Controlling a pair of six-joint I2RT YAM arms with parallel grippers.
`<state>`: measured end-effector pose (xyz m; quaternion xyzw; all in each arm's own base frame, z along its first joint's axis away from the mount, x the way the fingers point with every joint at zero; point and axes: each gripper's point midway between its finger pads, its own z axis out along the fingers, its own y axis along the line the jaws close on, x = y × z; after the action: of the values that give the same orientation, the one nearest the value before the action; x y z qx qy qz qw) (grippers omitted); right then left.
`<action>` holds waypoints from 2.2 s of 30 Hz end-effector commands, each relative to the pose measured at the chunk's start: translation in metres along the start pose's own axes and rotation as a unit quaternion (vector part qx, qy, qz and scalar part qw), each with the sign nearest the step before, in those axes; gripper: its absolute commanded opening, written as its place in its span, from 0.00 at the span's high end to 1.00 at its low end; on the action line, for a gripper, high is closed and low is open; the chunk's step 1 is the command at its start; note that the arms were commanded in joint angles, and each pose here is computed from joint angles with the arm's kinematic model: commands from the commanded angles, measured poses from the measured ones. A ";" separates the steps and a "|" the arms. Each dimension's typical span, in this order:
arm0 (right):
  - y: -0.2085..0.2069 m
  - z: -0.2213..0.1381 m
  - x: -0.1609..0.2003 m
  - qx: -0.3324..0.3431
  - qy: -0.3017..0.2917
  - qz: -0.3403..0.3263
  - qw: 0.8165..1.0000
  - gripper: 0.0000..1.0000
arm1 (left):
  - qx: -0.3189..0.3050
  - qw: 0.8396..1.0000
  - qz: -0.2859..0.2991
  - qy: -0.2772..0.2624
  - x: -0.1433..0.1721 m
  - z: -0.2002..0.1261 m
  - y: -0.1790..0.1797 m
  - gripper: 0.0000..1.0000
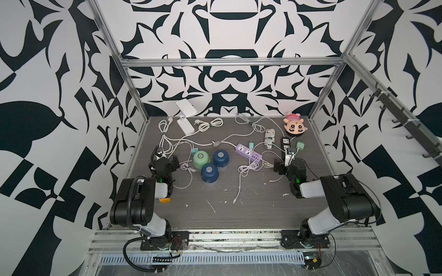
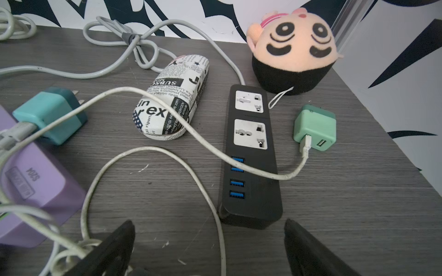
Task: Charge the cordless meat grinders
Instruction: Move the cordless meat grinder to the center of the board.
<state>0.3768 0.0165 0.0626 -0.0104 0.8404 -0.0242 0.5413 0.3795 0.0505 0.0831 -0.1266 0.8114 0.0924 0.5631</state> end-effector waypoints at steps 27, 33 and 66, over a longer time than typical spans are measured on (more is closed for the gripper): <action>-0.005 0.002 -0.022 0.013 -0.034 0.004 0.999 0.00 | 0.001 1.000 -0.015 -0.018 -0.012 0.003 -0.001 0.01; -0.004 0.003 -0.022 0.010 -0.035 0.003 0.999 0.00 | 0.003 1.000 -0.015 -0.016 -0.012 0.004 -0.001 0.01; 0.062 -0.121 -0.039 -0.085 0.259 0.217 0.937 0.51 | 0.207 0.926 -0.186 0.256 -0.065 -0.164 -0.093 0.06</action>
<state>0.3067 0.0642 0.1629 0.1499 0.9004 0.1684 0.3721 0.3105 -0.0517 0.2022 -0.2080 0.8669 -0.2024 0.4052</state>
